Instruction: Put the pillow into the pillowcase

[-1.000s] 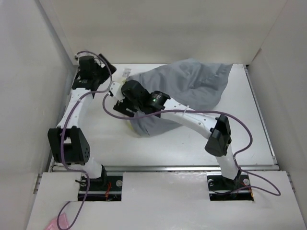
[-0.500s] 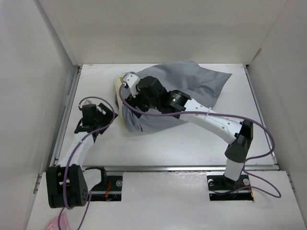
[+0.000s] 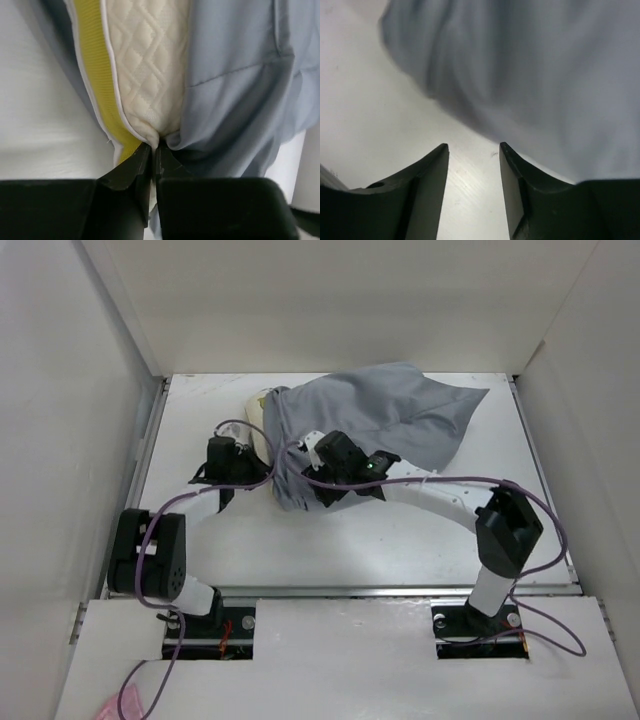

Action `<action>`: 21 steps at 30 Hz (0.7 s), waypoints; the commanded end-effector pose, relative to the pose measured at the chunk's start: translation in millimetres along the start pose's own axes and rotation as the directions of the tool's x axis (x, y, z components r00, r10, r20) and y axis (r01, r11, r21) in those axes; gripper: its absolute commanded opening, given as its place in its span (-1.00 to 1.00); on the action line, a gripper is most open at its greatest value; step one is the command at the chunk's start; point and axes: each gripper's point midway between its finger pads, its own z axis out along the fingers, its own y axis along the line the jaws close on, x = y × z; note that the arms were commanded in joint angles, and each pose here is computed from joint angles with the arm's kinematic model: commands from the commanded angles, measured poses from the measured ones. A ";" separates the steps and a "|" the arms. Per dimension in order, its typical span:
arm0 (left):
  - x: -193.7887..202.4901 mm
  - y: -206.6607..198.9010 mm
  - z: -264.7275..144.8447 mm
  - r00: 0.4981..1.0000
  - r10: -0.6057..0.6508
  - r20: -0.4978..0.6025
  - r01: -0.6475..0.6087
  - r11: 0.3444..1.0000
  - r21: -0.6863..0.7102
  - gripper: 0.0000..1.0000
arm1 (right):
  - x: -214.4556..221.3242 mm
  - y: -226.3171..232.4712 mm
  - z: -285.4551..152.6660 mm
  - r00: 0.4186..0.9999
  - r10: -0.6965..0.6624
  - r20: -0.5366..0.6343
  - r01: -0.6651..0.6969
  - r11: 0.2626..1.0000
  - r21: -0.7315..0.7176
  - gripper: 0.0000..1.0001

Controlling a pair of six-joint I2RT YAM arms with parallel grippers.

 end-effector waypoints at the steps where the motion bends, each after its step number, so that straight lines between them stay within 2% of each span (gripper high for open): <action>1: 5.8 -60.6 9.8 0.989 0.141 -0.037 -0.131 0.971 0.198 -1.00 | -25.3 27.3 -29.3 0.985 -0.006 0.172 0.022 0.995 -0.095 -0.01; 4: 40.8 -79.4 4.9 0.973 0.206 -0.108 -0.171 0.947 0.271 -1.00 | -4.7 28.6 -31.5 0.988 0.017 0.153 -0.003 0.996 -0.090 -0.05; 5: 53.6 -97.8 -4.7 0.963 0.244 -0.117 -0.194 0.923 0.333 -1.00 | -2.3 34.0 -32.6 0.987 0.029 0.160 -0.013 0.995 -0.103 -0.07; 7: 68.6 -108.7 -13.1 0.956 0.266 -0.127 -0.203 0.907 0.369 -1.00 | 10.6 32.0 -29.0 0.986 0.060 0.158 -0.045 0.994 -0.096 -0.07; 10: 84.2 -123.6 -22.0 0.945 0.304 -0.125 -0.231 0.886 0.403 -1.00 | 15.0 16.3 -27.2 0.979 0.119 0.168 -0.120 0.993 -0.007 -0.07; 16: 88.7 -139.8 -21.4 0.937 0.326 -0.126 -0.246 0.871 0.426 -1.00 | 23.6 -17.2 -20.0 0.968 0.180 0.174 -0.213 0.958 0.191 -0.07; 17: 88.7 -139.8 -21.4 0.937 0.326 -0.126 -0.246 0.871 0.426 -1.00 | 21.6 -23.2 -22.4 0.964 0.190 0.186 -0.230 0.947 0.224 -0.24; 19: 89.1 -137.0 -18.3 0.938 0.323 -0.128 -0.245 0.877 0.414 -1.00 | 30.1 -23.3 -19.9 0.966 0.204 0.157 -0.238 0.943 0.233 -0.80; 20: 91.2 -134.1 -15.5 0.937 0.322 -0.138 -0.242 0.881 0.407 -1.00 | 33.5 -21.5 -19.7 0.966 0.214 0.144 -0.243 0.943 0.226 -0.89; 21: 91.1 -133.8 -15.3 0.934 0.330 -0.135 -0.251 0.878 0.408 -1.00 | 38.9 -17.2 -21.5 0.968 0.216 0.126 -0.238 0.950 0.203 -0.89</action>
